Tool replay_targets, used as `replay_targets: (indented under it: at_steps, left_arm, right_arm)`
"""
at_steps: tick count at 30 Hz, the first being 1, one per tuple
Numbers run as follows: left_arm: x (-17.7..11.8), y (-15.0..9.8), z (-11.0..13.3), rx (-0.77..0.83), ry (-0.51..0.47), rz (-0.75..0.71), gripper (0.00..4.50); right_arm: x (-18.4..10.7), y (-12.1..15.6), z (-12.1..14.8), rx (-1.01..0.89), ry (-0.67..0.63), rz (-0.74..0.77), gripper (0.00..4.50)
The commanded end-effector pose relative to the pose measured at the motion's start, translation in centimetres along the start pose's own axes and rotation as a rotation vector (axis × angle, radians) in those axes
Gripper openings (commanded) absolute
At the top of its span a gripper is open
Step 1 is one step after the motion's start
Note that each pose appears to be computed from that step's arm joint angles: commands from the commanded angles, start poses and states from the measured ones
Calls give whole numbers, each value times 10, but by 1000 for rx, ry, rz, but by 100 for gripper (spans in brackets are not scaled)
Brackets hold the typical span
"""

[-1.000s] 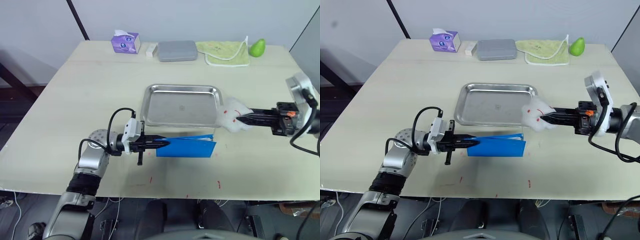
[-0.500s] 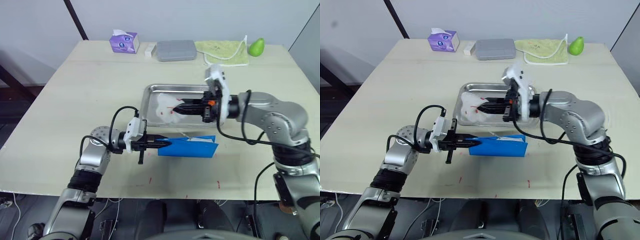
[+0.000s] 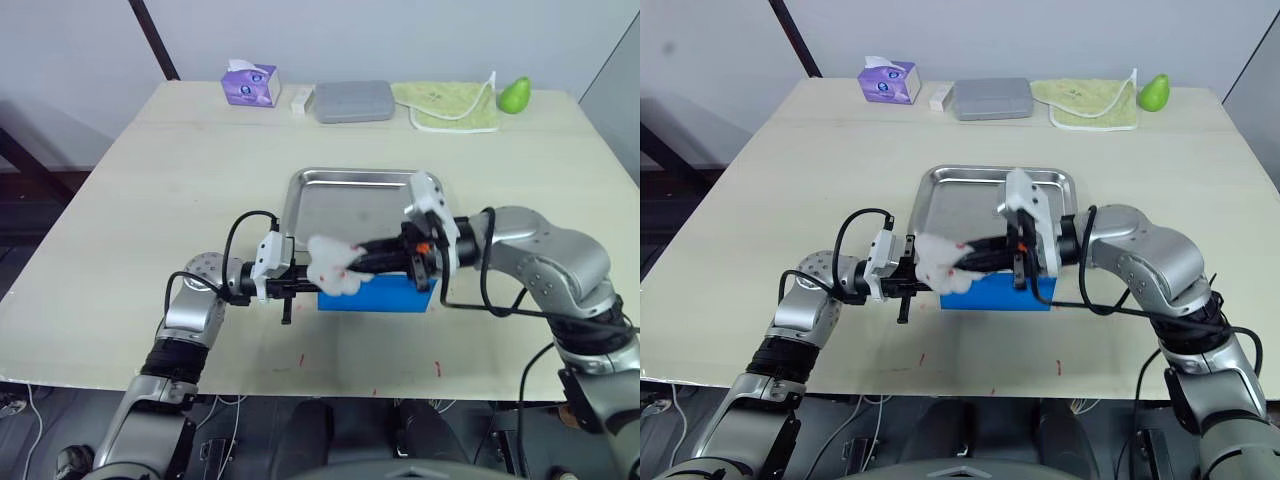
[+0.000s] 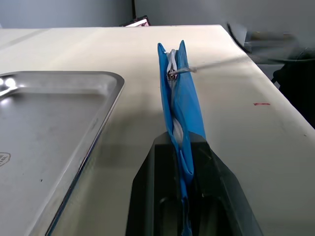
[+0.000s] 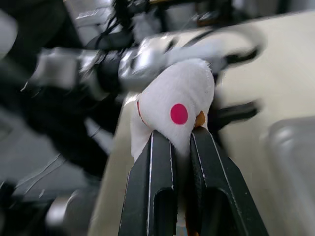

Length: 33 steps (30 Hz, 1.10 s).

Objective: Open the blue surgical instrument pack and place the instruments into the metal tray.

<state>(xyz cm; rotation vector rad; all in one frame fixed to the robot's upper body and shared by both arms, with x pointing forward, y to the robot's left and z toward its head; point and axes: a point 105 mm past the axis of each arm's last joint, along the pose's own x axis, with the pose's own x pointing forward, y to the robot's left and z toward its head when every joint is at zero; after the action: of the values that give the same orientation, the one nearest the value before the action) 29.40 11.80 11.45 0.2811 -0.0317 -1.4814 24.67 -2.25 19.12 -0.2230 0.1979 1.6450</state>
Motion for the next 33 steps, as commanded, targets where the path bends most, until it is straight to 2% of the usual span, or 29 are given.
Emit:
replay_targets:
  at_steps: [1, 6, 10, 11, 12, 16, 20, 22, 25, 29, 31, 33]
  left_arm:
    - [4, -4, -9, -28, 27, -20, 0]
    - [3, -4, -9, -26, 31, -29, 0]
    - [3, -5, -9, -23, 35, -35, 0]
    - [3, -6, -9, -21, 35, -37, 0]
    - [3, -6, -8, -17, 36, -40, 0]
    - [2, -7, -8, -9, 37, -43, 0]
    - [1, -7, -7, 6, 42, -47, 0]
    - [0, -6, -6, 13, 35, -47, 0]
    - [-1, -7, -5, 24, 32, -54, 0]
    - [-5, -5, -5, 31, 27, -47, 0]
    - [-5, -5, -5, 32, 26, -48, 0]
    - [-7, -5, -6, 32, 27, -47, 0]
  right_arm:
    - [10, 10, -9, -104, 80, 64, 17]
    - [22, -4, -37, -139, 216, 38, 17]
    - [25, 1, -38, -157, 223, 88, 159]
    - [24, 2, -37, -172, 224, 93, 232]
    - [22, 4, -34, -180, 214, 103, 250]
    - [10, 14, -16, -195, 160, 129, 445]
    - [-4, 13, -4, -245, 125, 46, 445]
    - [-15, 16, 4, -252, 66, -18, 445]
    - [-46, 14, 10, -161, -55, -186, 445]
    - [-90, 19, -13, -61, -40, -362, 445]
    - [-101, 20, -18, -72, -29, -421, 445]
    - [-119, 18, -21, -64, -70, -541, 445]
